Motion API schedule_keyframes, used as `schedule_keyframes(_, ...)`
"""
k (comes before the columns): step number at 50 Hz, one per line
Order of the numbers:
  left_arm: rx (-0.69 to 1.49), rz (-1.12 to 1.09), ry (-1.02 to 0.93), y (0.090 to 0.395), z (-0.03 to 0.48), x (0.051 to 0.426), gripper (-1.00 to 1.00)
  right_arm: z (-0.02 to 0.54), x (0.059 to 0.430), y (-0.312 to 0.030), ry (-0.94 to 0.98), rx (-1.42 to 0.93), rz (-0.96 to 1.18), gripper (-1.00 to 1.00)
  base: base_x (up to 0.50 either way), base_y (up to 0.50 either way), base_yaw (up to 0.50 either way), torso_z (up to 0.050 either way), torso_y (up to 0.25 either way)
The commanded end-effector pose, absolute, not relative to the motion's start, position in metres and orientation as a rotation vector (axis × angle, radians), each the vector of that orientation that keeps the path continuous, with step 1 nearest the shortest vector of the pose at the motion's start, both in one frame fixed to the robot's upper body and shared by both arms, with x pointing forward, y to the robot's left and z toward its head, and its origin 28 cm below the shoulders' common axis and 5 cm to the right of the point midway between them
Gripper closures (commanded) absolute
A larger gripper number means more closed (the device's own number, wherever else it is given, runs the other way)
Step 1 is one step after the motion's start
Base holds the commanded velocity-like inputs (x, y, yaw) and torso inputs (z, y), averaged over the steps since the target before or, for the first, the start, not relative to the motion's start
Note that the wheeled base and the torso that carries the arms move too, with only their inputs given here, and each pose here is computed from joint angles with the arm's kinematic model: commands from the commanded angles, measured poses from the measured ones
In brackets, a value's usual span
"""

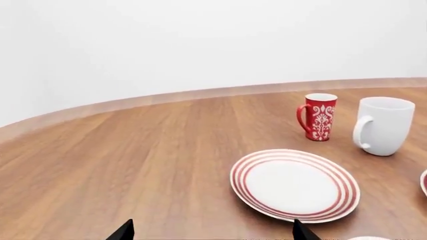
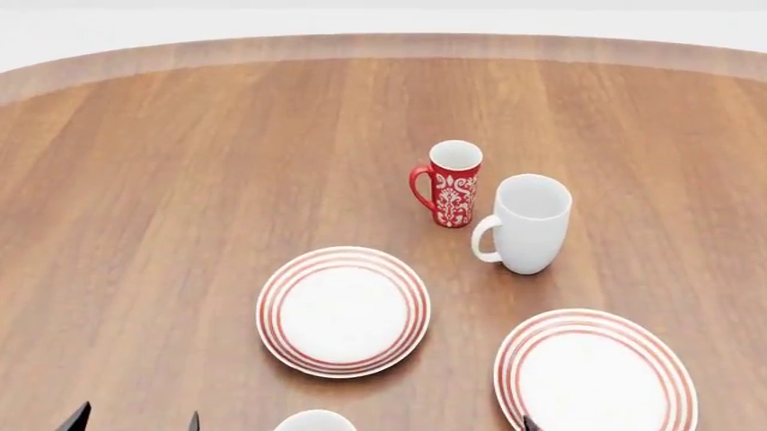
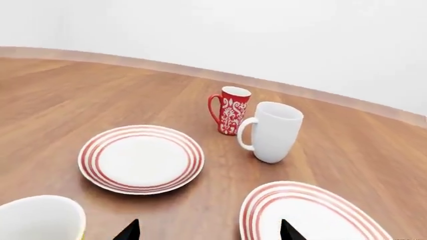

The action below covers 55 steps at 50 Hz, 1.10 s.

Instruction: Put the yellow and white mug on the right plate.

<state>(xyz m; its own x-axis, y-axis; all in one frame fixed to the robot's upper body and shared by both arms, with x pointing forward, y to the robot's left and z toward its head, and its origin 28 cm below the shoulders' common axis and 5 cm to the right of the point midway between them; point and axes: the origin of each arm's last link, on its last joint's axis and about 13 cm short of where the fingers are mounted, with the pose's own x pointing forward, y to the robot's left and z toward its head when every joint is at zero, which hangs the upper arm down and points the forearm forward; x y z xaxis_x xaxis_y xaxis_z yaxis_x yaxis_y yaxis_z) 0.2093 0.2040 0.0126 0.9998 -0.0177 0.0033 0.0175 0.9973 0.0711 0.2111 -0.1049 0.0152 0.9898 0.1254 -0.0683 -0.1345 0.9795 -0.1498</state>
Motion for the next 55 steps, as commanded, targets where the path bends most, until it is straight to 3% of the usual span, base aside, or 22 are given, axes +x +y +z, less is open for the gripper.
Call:
schedule_keyframes(1, 0.074, -0.022, 0.000, 0.203, 0.012, 0.209, -1.00, 0.008, 0.212, -0.124, 0.187, -0.227, 0.292, -1.00, 0.00, 0.00, 0.00, 0.000, 0.000)
schedule_keyframes(14, 0.075, -0.018, -0.003, 0.204, 0.013, 0.209, -1.00, 0.000, 0.187, -0.121, 0.234, -0.296, 0.600, -1.00, 0.00, 0.00, 0.00, 0.000, 0.000)
schedule_keyframes(31, 0.076, -0.016, -0.004, 0.205, 0.013, 0.209, -1.00, 0.004, 0.179, -0.118, 0.213, -0.307, 0.637, -1.00, 0.00, 0.00, 0.00, 0.000, 0.000)
schedule_keyframes(55, 0.079, -0.019, -0.003, 0.204, 0.012, 0.209, -1.00, -0.006, 0.208, -0.116, 0.290, -0.271, 0.663, -1.00, 0.00, 0.00, 0.00, 0.000, 0.000)
